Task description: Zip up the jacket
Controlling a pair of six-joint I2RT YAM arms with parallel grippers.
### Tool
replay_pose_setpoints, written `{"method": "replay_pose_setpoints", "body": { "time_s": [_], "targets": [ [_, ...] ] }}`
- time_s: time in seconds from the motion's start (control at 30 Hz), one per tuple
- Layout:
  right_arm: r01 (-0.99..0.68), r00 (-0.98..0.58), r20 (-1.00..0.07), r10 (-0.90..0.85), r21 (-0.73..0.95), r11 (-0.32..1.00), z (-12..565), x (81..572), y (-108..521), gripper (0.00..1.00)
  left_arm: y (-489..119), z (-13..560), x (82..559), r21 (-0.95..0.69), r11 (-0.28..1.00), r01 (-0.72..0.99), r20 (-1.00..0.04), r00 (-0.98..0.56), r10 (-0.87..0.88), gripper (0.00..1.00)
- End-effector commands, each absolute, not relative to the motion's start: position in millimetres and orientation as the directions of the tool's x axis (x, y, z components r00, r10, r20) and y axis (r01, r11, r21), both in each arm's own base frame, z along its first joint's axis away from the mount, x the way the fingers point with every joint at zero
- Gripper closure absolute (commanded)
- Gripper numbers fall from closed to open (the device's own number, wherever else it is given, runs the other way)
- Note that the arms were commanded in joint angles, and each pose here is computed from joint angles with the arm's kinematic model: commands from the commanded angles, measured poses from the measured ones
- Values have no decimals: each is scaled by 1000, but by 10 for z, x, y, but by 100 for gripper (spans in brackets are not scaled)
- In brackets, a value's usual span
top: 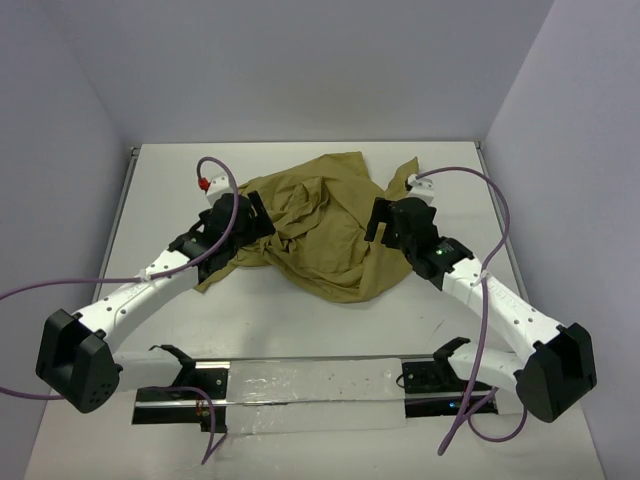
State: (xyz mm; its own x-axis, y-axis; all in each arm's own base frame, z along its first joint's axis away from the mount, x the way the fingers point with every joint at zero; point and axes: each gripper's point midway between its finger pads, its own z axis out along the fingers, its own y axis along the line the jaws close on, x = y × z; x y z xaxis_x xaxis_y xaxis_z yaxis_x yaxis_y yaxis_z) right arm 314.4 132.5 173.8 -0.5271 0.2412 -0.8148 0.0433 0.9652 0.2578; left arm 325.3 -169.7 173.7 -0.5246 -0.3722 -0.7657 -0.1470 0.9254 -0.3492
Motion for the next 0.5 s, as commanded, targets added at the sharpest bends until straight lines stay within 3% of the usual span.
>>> {"method": "replay_pose_setpoints", "body": {
  "time_s": [0.0,0.23,0.47],
  "targets": [
    [53,-494,-829,263,273,960,1827,3138,1290,0,-1784,1994,3325,-406,905,-126,-776,-477,-414,1],
    [62,-519,-807,282,294,954,1738,3130,1333,0,-1915,2033,3309,-383,922,-64,-800,-476,-365,2],
    [78,-563,-745,357,382,921,1594,3016,1437,0,-2352,1837,3245,-247,969,24,-833,-517,-199,2]
  ]
}}
